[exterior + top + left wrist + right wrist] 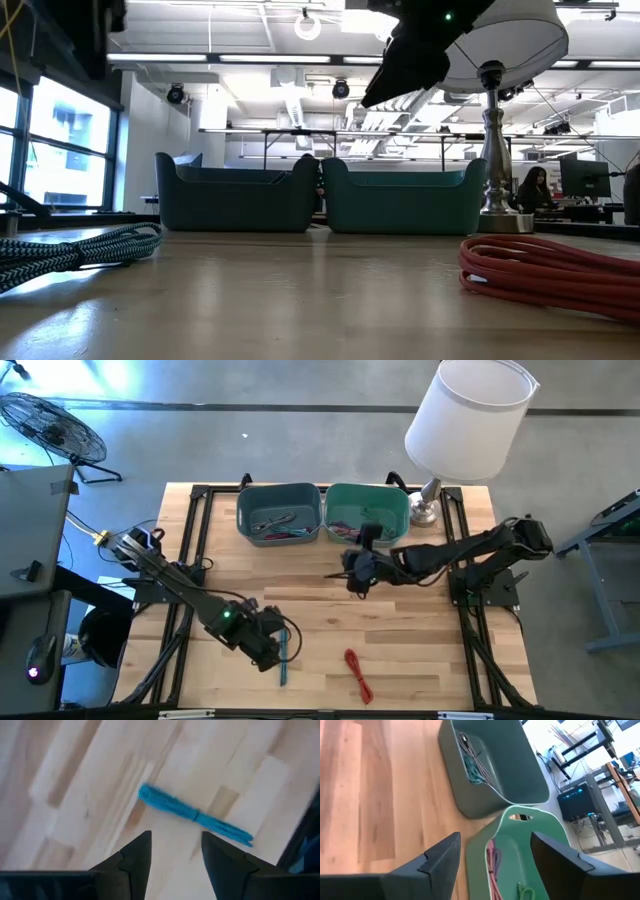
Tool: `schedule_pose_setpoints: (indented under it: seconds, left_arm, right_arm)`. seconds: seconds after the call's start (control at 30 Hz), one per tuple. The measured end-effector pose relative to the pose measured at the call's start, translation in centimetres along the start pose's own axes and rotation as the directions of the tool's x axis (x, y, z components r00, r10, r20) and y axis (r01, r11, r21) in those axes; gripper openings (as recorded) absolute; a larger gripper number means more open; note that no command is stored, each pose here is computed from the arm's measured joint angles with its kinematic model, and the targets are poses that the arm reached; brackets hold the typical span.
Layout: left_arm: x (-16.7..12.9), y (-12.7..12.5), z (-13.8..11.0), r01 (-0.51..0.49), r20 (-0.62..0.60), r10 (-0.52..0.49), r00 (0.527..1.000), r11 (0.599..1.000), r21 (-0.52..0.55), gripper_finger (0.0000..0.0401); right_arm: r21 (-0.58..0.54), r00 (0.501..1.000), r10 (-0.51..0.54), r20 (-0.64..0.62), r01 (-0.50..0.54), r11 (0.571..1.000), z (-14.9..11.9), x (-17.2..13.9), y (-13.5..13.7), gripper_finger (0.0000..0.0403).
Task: Pick & Place USB Port
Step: Put the blue patterned USB cable into the blue bin
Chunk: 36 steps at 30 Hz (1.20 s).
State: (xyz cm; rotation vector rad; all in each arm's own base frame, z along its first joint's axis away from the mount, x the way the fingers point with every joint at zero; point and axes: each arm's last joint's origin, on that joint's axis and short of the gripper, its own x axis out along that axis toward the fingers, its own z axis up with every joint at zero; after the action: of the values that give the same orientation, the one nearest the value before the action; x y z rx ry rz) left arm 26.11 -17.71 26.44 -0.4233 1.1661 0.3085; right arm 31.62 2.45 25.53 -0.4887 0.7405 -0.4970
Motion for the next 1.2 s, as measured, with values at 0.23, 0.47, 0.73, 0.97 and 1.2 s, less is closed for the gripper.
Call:
schedule_pose_setpoints:
  seconds: [0.23,0.47,0.73,0.97,1.2]
  left_arm:
    - [3.0,-1.4,-0.9,0.001,-0.247,-0.064,0.967,0.969,-0.246,0.0168]
    - [4.8,-2.7,-0.6,0.035,-0.223,-0.132,0.966,0.920,-0.392,0.0168]
    - [6.3,-2.9,-0.7,-0.030,-0.201,-0.078,0.976,0.873,-0.487,0.0168]
    - [7.5,-3.1,-0.8,-0.054,-0.171,-0.048,0.984,0.839,-0.542,0.0168]
    - [7.6,-3.4,-0.5,-0.012,-0.102,-0.057,0.993,0.819,-0.573,0.0168]
  right_arm:
    - [-0.034,0.996,0.082,0.037,-0.080,0.996,0.3,-1.1,1.4,0.0227]
    - [-0.093,0.961,0.266,0.074,-0.259,0.961,0.5,-1.8,2.5,0.0219]
    - [-0.120,0.926,0.376,0.030,-0.370,0.921,-0.1,-2.0,3.0,0.0211]
    - [-0.123,0.899,0.437,-0.007,-0.435,0.892,-0.5,-2.8,4.0,0.0212]
    - [-0.160,0.885,0.465,-0.005,-0.460,0.873,-0.6,-4.1,5.1,0.0213]
